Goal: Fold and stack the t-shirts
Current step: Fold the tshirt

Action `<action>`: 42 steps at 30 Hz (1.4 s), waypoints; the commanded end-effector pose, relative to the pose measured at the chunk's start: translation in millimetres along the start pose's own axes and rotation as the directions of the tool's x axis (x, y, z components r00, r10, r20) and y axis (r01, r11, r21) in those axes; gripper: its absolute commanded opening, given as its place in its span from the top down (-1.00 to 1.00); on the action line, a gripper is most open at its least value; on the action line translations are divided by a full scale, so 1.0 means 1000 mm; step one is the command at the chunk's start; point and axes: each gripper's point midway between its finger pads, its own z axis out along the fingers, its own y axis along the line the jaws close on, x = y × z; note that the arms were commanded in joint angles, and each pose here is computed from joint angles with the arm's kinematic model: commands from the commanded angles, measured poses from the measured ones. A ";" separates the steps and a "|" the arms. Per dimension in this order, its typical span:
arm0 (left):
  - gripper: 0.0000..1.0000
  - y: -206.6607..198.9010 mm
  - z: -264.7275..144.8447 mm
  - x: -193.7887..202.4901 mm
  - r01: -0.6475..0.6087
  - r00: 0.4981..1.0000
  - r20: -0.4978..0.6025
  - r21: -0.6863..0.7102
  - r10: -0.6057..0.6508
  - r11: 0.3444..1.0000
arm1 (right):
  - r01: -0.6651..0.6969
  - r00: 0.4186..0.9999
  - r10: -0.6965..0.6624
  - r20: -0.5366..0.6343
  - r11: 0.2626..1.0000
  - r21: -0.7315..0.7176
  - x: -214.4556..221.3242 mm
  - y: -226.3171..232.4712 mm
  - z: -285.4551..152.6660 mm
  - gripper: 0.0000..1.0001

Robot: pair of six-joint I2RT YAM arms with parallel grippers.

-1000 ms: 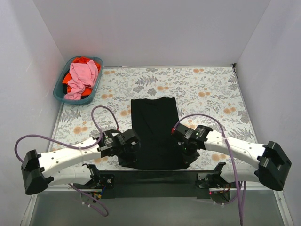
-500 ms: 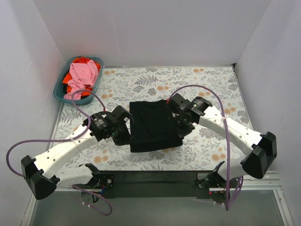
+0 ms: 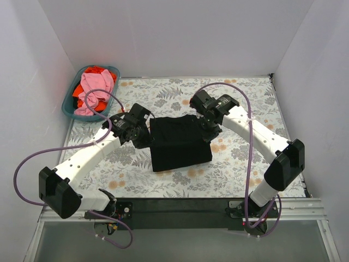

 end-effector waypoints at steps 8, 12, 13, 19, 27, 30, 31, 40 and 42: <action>1.00 -0.012 0.003 -0.063 -0.031 0.993 0.114 0.039 0.027 0.999 | 0.009 0.999 -0.012 0.047 0.998 0.070 -0.047 -0.024 0.001 0.97; 1.00 -0.014 0.015 -0.079 -0.031 0.990 0.135 0.046 0.025 0.998 | 0.014 0.998 -0.018 0.057 0.997 0.078 -0.062 -0.029 0.006 0.97; 1.00 -0.013 0.019 -0.081 -0.037 0.990 0.135 0.044 0.031 0.998 | 0.015 0.998 -0.020 0.057 0.997 0.082 -0.065 -0.029 0.008 0.97; 1.00 -0.008 0.048 -0.100 -0.018 0.991 0.133 0.036 0.013 0.999 | 0.000 0.999 -0.005 0.052 0.995 0.097 -0.079 -0.037 0.027 0.97; 1.00 -0.011 0.074 -0.129 -0.027 0.983 0.184 0.045 0.018 0.999 | -0.032 0.998 0.025 0.066 0.993 0.110 -0.106 -0.053 0.055 0.97; 1.00 -0.011 0.088 -0.135 -0.037 0.981 0.189 0.039 0.029 0.999 | -0.045 0.996 0.037 0.076 0.992 0.114 -0.117 -0.058 0.067 0.97; 1.00 -0.011 0.091 -0.138 -0.038 0.980 0.197 0.041 0.029 0.998 | -0.047 0.996 0.038 0.078 0.992 0.118 -0.119 -0.060 0.070 0.97; 1.00 -0.004 0.125 -0.145 -0.027 0.977 0.214 0.011 0.024 1.000 | -0.067 0.993 0.054 0.103 0.989 0.132 -0.132 -0.071 0.107 0.97; 1.00 -0.003 0.128 -0.147 -0.022 0.973 0.230 0.016 0.018 1.000 | -0.065 0.994 0.052 0.099 0.988 0.137 -0.129 -0.073 0.115 0.97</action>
